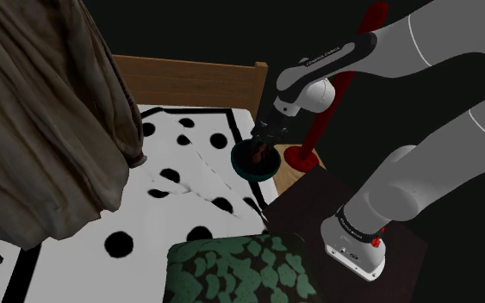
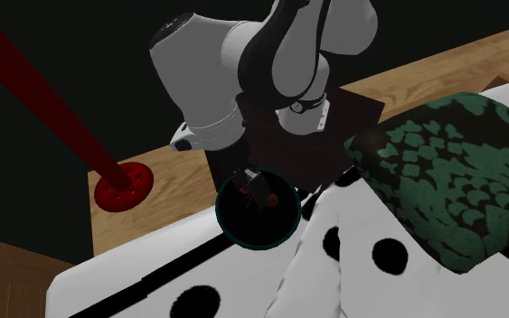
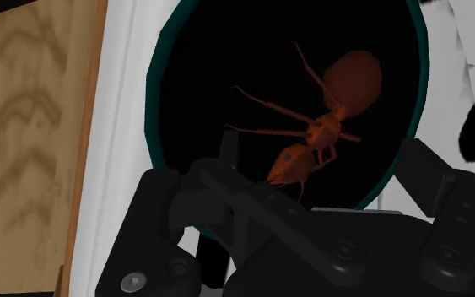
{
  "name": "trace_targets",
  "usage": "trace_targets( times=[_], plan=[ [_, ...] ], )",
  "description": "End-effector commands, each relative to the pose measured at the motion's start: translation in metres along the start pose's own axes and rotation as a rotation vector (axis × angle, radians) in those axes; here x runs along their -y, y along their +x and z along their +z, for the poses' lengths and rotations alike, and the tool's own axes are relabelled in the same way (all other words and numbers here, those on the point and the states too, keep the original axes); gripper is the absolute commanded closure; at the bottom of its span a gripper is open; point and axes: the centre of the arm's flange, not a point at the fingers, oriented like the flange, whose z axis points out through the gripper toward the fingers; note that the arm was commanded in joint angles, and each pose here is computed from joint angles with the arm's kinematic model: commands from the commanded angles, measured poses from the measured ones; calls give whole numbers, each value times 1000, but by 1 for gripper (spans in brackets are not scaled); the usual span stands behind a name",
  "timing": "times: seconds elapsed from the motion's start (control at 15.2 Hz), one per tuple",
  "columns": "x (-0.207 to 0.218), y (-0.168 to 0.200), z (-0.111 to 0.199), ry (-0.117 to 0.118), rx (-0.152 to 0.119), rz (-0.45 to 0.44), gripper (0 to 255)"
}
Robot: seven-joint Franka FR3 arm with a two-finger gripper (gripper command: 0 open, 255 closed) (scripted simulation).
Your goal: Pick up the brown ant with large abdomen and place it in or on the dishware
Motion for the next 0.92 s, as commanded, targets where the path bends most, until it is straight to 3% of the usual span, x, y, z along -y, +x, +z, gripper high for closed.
trace_targets(
  times=[0.0, 0.07, 0.33, 0.86],
  plan=[
    [0, 0, 0, 0, 1, 0, 0],
    [-1, 0, 0, 0, 1, 0, 0],
    [-1, 0, -50, 0, 1, 0, 0],
    [-1, 0, -50, 0, 1, 0, 0]
  ],
)
